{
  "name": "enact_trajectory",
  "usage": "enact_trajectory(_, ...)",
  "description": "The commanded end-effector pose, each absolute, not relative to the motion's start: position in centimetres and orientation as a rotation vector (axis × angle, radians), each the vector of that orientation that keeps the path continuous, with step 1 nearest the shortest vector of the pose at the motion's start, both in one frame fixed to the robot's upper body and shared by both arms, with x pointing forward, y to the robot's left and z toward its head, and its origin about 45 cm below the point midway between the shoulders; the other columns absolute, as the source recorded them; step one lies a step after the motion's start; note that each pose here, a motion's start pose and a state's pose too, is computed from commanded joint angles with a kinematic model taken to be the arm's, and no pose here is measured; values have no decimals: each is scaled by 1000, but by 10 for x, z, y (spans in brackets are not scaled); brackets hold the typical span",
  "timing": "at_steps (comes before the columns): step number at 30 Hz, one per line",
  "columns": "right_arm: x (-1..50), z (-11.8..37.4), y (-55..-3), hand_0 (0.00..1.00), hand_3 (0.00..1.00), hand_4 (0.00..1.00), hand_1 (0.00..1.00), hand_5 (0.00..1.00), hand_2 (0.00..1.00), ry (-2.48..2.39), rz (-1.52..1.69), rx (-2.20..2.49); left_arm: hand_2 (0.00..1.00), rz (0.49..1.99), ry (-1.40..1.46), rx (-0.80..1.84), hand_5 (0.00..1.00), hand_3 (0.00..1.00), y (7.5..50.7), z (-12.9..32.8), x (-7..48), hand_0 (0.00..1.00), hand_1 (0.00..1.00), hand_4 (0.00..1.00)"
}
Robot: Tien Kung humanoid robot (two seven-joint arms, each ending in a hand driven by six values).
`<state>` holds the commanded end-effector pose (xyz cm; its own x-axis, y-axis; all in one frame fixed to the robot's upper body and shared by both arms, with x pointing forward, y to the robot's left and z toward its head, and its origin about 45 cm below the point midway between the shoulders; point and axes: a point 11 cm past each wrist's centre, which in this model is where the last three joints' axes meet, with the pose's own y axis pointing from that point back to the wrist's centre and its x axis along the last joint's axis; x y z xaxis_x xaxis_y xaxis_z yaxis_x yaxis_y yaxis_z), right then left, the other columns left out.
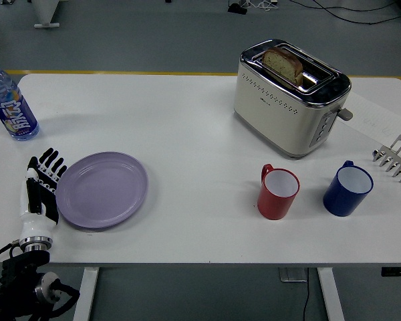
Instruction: Push plate across desktop
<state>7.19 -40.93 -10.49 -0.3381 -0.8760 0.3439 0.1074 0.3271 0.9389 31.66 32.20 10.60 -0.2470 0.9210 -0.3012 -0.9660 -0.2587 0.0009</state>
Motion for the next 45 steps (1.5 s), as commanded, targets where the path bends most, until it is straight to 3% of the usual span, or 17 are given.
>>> enact_trajectory(45, 72, -104, -411, 640, 767, 490, 601, 552, 665, -1566, -1199, 723, 829, 1455, 410, -289, 998, 737, 190, 98, 295, 791, 824, 473)
